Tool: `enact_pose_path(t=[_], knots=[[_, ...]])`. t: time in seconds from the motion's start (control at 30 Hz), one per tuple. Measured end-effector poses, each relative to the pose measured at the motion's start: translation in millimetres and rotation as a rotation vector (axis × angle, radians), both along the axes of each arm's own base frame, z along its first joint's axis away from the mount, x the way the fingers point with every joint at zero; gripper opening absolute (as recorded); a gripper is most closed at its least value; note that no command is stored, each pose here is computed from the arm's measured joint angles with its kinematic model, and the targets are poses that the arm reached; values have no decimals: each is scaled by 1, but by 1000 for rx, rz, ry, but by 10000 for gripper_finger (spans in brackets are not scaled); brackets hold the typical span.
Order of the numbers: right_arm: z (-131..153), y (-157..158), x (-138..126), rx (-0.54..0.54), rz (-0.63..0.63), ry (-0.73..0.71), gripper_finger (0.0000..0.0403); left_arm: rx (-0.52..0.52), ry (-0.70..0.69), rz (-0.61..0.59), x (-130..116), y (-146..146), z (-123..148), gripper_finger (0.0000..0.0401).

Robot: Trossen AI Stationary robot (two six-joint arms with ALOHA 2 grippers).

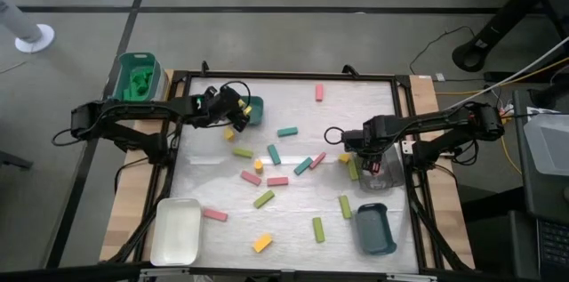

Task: Sort blocks
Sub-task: Put the yellow block into the green bin

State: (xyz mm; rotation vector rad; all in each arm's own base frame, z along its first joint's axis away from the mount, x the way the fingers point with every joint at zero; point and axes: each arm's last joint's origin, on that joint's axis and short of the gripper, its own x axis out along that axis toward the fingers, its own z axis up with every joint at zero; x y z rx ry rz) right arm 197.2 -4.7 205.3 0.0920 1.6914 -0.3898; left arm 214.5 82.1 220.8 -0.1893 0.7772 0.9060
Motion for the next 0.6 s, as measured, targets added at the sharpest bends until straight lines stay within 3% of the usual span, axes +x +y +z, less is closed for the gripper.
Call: enact_pose_path(t=[0.3, 0.47, 0.6], knots=[[-36, 2, -30, 23, -132, 161, 186, 21, 63, -50, -2, -1, -4, 127], [-45, 4, -34, 106, -166, 156, 185, 23, 60, -46, -2, 1, -3, 127], [-46, 5, -33, 111, -213, 145, 185, 23, 60, -31, -3, 4, -3, 127]])
